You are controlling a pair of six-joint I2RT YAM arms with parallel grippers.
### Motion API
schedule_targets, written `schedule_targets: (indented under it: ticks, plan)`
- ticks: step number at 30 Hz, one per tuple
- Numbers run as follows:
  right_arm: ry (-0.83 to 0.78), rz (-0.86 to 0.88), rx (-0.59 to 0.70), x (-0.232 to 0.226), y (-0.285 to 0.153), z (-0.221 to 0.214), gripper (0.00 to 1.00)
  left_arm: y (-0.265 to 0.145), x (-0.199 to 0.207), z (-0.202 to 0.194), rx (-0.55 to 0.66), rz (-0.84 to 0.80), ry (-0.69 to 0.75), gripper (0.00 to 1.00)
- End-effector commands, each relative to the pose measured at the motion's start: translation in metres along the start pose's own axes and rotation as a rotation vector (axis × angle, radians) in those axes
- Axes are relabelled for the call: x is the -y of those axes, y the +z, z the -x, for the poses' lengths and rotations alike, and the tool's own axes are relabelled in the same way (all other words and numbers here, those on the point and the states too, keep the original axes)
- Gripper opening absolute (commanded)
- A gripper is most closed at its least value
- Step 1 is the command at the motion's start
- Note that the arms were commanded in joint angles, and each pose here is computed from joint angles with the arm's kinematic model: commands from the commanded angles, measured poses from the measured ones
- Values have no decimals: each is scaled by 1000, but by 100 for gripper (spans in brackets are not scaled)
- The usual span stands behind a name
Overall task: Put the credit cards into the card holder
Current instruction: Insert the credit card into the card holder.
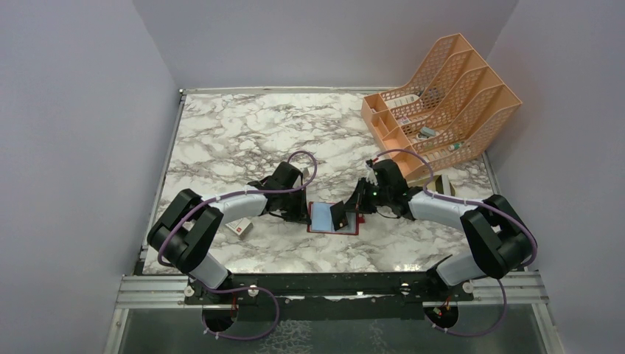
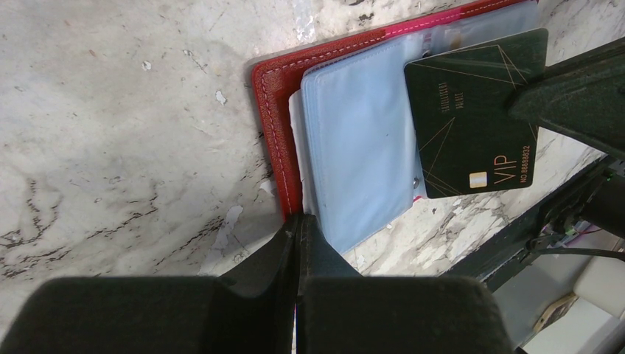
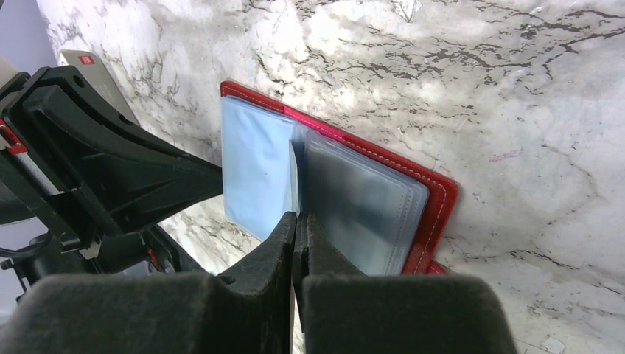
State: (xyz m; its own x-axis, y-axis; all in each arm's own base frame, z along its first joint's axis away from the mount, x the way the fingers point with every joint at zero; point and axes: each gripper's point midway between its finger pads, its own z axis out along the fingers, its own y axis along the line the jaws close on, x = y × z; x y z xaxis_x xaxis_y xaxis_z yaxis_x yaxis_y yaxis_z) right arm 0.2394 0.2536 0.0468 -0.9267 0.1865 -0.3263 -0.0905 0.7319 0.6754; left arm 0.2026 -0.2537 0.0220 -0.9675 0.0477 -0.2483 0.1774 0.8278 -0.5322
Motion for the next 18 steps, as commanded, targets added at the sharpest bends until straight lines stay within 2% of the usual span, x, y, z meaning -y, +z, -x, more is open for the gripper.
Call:
schedule_targets:
  ticks: [1, 18]
  plan:
    - [4, -18, 36, 4, 0, 3, 1, 1, -9, -17, -43, 24, -17, 2]
    - [22, -8, 44, 4, 1, 2, 1, 1, -10, -18, -45, 25, -22, 2]
